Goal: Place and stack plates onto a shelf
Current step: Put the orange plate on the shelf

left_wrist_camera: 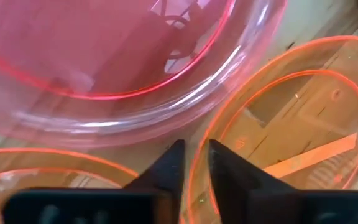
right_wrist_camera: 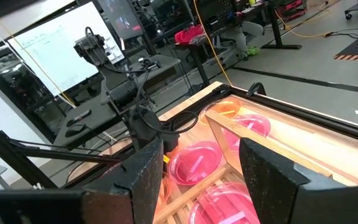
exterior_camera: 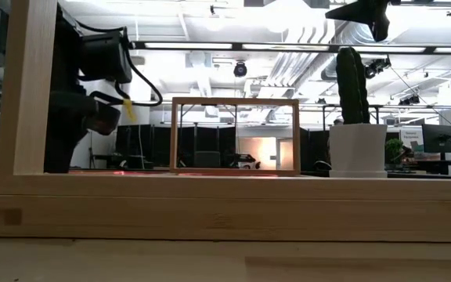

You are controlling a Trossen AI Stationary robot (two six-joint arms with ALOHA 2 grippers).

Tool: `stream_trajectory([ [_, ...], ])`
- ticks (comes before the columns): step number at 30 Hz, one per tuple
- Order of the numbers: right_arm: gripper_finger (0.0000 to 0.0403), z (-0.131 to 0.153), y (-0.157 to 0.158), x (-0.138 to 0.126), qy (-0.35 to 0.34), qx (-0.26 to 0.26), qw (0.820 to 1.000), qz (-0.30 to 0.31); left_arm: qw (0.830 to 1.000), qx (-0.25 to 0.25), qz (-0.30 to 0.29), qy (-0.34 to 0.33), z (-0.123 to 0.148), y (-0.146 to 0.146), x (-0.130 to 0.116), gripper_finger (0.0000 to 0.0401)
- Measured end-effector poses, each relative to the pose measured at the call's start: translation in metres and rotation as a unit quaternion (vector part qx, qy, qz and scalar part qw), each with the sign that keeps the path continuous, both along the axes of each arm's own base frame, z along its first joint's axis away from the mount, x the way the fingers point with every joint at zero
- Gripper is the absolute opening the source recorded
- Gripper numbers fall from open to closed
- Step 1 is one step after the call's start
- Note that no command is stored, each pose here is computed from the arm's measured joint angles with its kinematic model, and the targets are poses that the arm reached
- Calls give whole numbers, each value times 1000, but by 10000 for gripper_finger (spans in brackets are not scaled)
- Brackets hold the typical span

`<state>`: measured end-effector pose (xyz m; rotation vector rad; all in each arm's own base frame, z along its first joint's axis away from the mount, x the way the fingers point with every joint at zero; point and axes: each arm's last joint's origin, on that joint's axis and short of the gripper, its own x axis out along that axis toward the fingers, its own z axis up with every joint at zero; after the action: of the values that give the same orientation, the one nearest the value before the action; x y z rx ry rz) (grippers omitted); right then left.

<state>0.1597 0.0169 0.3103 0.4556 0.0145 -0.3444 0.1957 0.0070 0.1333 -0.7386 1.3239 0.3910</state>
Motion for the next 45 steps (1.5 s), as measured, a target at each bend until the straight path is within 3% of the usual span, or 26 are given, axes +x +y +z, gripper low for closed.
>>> stream_trajectory([
  [3,195,0,0,0,0,0,1000,0,1000,-9,-9,-10,3,-1,0,7],
  [14,195,-1,0,0,7,-1,1000,0,998,-32,-9,-57,24,-3,-9,1],
  [20,195,-1,0,0,7,-1,1000,0,992,-66,14,-104,49,-5,-20,1],
  [25,195,-1,0,0,7,-1,1000,0,983,-53,37,-170,82,-3,-15,0],
  [29,195,-1,0,0,7,-1,1000,0,973,-30,52,-223,105,-1,2,0],
  [33,195,-1,0,0,7,-1,1000,0,970,-21,52,-236,110,-1,26,0],
  [45,195,-3,0,0,15,-5,1000,0,976,-31,0,-216,68,-27,114,0],
])
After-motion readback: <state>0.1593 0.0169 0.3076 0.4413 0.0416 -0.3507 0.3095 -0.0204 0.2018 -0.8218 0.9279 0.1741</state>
